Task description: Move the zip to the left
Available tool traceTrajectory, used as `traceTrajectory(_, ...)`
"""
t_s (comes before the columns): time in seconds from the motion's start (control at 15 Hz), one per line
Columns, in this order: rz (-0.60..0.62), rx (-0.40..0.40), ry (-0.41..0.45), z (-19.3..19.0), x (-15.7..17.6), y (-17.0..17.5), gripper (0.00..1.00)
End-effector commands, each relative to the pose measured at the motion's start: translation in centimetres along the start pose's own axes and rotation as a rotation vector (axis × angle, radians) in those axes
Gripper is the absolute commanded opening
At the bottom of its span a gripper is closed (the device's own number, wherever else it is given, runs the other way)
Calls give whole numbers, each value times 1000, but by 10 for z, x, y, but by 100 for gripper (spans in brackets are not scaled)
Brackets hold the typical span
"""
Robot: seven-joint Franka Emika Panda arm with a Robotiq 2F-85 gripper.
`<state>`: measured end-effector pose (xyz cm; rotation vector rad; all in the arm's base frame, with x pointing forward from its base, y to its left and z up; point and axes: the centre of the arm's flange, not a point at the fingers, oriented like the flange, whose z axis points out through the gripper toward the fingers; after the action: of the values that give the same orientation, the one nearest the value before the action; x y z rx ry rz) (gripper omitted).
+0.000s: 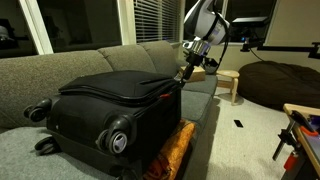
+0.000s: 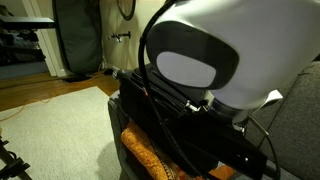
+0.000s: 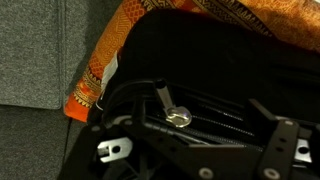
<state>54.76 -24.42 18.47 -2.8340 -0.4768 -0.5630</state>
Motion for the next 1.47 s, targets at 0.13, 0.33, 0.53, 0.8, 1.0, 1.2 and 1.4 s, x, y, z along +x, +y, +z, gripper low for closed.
traceTrajectory(0.13,-7,-3,24,-7,-1,0,60)
traceTrajectory(0.33,-4,-11,24,-8,-1,4,41)
traceTrajectory(0.53,-1,-18,23,-11,1,6,23)
traceTrajectory(0.8,-6,-16,17,-13,7,-3,5)
traceTrajectory(1.0,-14,-12,9,-13,13,-10,7)
traceTrajectory(1.2,-28,-12,3,-11,16,-16,7)
traceTrajectory(1.4,-45,-11,-2,-9,24,-19,7)
